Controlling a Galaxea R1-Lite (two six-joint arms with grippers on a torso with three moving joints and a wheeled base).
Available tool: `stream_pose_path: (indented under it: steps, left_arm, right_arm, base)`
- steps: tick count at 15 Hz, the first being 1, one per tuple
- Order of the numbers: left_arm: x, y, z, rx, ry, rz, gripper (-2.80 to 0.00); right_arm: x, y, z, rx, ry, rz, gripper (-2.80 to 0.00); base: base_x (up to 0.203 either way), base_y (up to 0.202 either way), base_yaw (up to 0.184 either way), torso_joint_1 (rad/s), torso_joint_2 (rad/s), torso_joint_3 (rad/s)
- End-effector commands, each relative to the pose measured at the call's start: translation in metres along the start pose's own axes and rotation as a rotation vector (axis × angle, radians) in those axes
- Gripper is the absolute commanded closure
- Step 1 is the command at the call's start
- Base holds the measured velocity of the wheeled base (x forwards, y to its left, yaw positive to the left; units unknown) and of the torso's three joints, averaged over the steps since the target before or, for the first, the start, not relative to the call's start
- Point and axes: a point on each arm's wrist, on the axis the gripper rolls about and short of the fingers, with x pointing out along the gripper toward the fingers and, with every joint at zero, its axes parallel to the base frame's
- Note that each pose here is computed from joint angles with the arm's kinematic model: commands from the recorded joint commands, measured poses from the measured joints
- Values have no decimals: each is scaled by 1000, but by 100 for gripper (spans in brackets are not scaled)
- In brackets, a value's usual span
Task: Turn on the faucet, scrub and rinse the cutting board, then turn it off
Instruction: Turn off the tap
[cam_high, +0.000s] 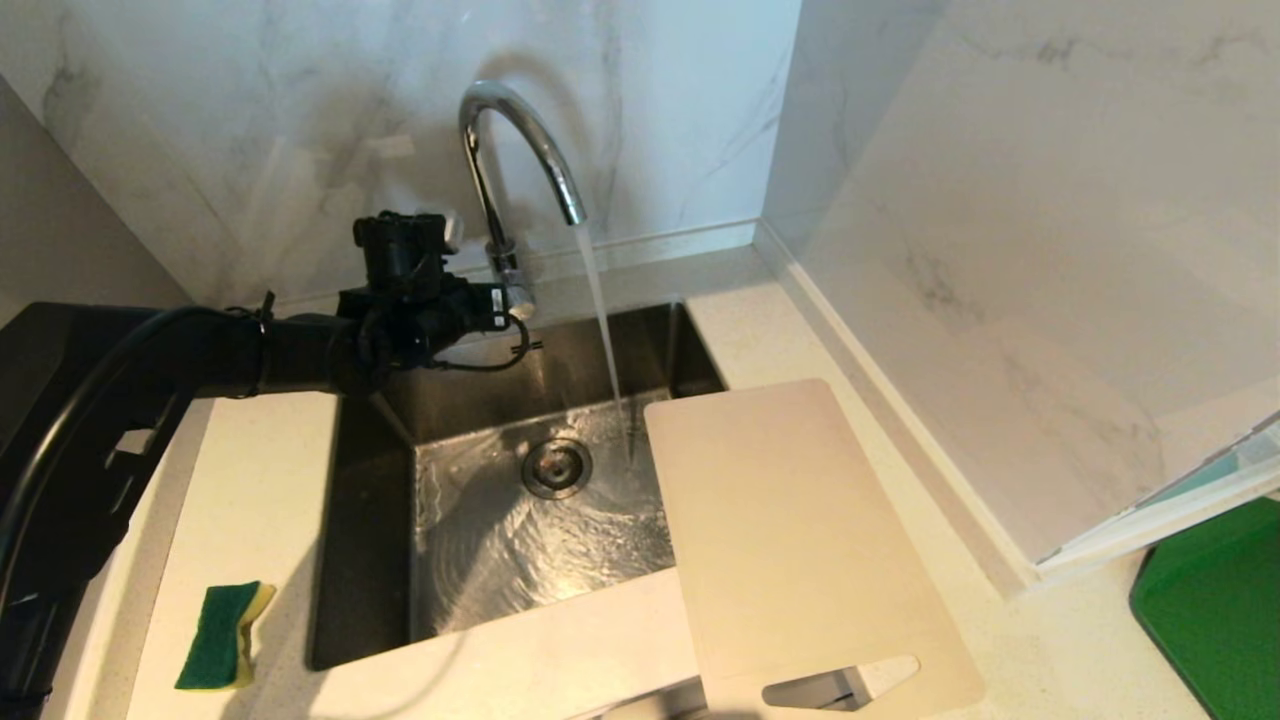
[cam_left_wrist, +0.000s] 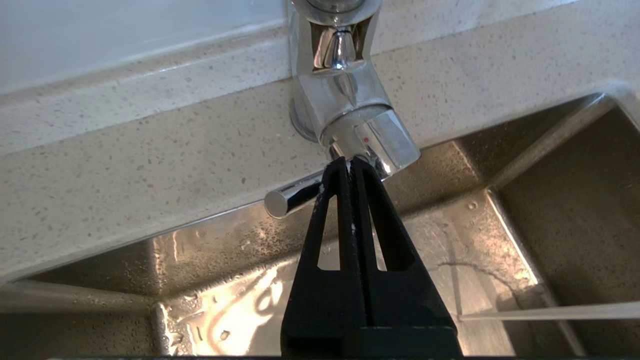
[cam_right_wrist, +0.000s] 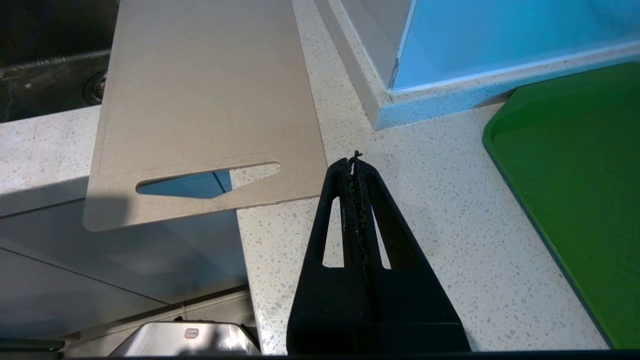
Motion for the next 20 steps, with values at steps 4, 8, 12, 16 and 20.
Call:
stream_pose_path:
  steps: [4,8,12,16,20]
  left_arm:
    - [5,4,-7,4,16,9,0]
    - [4,5,-5,3,10,10,0]
    - [5,5,-6,2,9,12,0]
    - [9,10,-9,5,9,18,0]
    - [14,16,-13,14,0,12,0]
  right_arm:
    - [0,0,0,-1,-1,1,0]
    - [0,0,0,-1,-1,1,0]
    - [0,0,0,-1,-1,1,0]
    - [0,0,0,-1,-1,1,0]
    - [0,0,0,-1,-1,1,0]
  base:
    - [0,0,0,0,0,0]
    - [0,0,0,0,0,0]
    - [0,0,0,0,0,0]
    - [0,0,0,0,0,0]
    - [0,0,0,0,0,0]
